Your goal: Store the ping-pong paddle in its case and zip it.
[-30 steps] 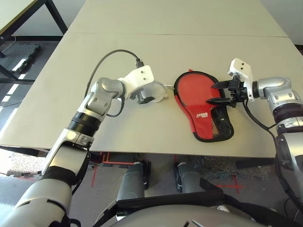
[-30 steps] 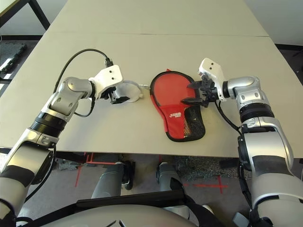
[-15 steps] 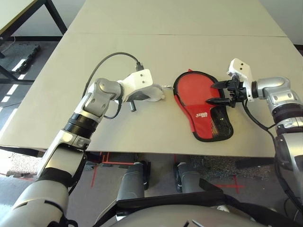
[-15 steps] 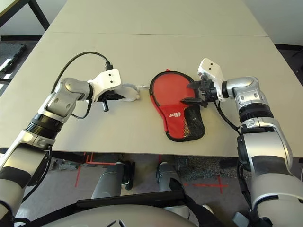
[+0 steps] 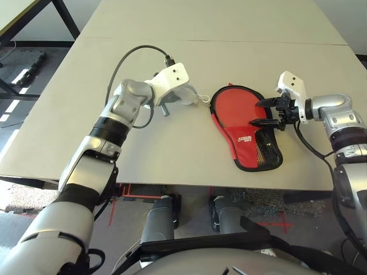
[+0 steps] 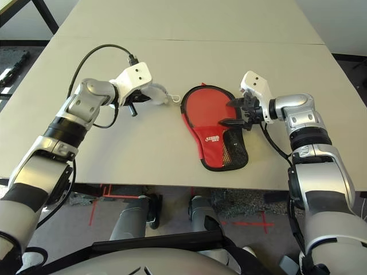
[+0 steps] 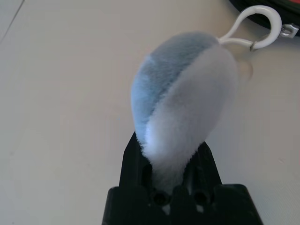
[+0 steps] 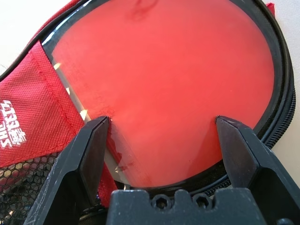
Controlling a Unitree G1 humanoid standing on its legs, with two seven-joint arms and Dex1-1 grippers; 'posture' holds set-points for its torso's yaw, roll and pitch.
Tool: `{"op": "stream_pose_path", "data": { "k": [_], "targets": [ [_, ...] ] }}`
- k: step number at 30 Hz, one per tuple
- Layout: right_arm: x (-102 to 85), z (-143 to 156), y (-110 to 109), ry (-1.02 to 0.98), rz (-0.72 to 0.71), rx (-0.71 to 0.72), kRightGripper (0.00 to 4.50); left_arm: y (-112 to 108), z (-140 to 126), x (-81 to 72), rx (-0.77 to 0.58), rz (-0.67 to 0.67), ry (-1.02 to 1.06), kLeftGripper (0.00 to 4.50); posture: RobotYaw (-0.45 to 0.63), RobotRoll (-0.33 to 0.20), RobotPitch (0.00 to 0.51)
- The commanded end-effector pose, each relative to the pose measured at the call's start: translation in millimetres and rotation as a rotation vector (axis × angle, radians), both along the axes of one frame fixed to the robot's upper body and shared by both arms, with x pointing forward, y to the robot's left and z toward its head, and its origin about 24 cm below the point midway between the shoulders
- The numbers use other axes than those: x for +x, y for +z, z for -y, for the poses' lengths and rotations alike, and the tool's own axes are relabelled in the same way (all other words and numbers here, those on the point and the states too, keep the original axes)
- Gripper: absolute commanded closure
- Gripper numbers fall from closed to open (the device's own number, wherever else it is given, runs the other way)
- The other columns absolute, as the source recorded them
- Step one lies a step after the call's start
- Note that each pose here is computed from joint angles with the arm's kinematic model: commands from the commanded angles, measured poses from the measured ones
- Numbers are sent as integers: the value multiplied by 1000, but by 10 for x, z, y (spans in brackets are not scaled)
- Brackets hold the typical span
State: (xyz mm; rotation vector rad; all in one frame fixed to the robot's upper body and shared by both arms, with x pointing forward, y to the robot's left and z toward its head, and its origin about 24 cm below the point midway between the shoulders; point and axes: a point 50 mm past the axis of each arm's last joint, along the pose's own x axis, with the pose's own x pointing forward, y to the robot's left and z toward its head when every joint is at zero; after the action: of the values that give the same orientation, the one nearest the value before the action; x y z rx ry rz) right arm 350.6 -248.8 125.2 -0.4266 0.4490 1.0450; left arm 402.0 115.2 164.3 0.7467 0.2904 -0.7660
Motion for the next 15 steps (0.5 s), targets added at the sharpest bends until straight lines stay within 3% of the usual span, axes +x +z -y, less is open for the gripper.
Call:
{"op": "stream_pose_path", "data": {
  "k": [1,15],
  "targets": [
    [-114,31,-299,-16,-127,-34,0,97,-32,110,12,55,68,4213,14,0,214],
    [-211,46,-341,-22,-140,-26,0,332,393,203,46,182,49,4213,-59,0,238]
  ]
}}
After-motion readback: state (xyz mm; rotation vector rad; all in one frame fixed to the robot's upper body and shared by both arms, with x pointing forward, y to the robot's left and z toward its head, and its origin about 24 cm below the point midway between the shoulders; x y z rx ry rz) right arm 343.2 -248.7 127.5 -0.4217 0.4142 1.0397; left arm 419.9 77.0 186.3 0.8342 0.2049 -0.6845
